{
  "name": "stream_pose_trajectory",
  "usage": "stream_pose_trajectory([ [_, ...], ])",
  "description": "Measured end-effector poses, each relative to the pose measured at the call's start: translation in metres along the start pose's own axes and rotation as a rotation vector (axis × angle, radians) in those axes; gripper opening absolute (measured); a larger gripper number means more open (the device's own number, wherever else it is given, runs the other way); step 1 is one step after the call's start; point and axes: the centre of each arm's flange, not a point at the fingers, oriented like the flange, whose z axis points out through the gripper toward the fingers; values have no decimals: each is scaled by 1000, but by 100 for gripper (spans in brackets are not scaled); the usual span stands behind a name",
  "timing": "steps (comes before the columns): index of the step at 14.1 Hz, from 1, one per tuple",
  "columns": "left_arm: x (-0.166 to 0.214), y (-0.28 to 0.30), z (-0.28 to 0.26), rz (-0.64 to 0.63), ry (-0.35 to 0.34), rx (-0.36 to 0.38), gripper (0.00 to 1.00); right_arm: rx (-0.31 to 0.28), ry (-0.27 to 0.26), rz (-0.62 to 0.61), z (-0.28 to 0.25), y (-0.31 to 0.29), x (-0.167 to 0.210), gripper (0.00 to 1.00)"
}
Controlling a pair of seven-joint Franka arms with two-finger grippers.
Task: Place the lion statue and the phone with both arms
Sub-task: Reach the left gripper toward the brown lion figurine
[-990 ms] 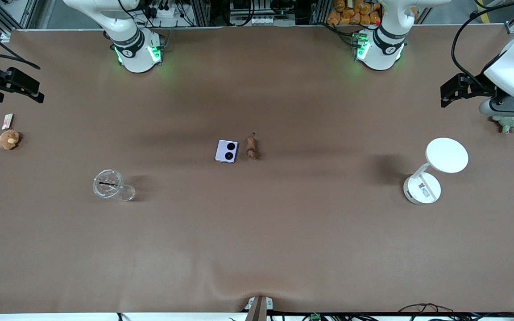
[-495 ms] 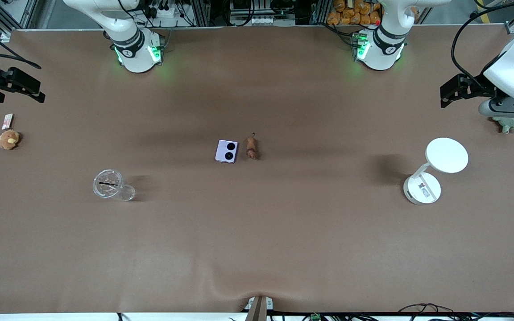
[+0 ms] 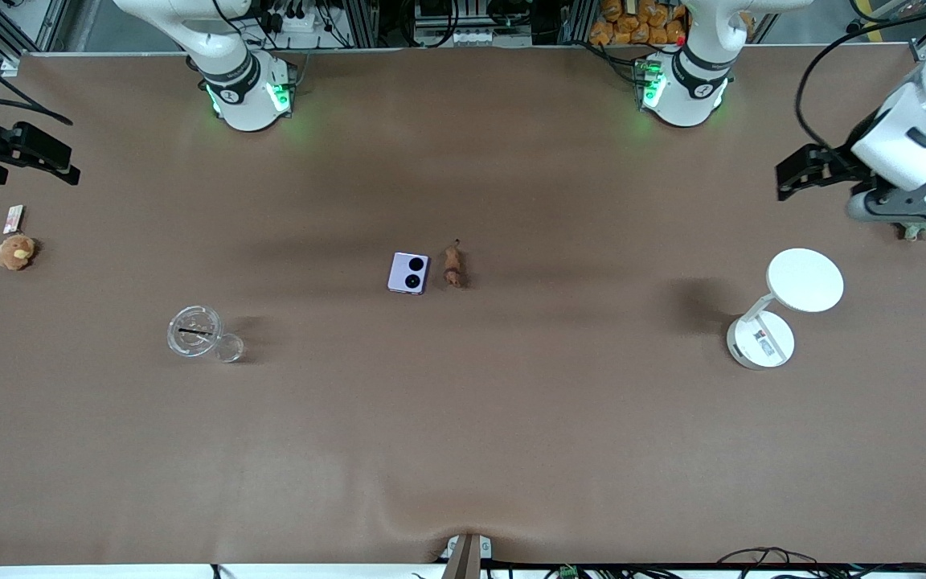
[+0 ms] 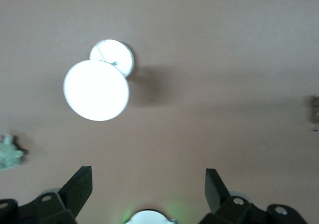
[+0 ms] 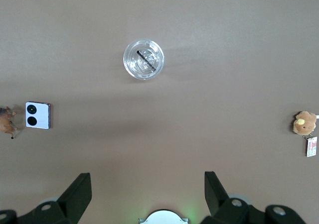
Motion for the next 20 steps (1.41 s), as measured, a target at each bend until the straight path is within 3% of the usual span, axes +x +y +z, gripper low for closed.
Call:
stream_pose_trajectory([
  [7,18,53,-5,-213,-41,-253,100,0,-2,0,1,0,0,100],
  [11,36,109,-5,-337,7,-376,100,0,-5,0,1,0,0,100],
  [17,37,192,12,-447,32,-440,100,0,-6,0,1,0,0,100],
  [20,54,236,60,-426,32,-444,100,0,-8,0,1,0,-1,100],
])
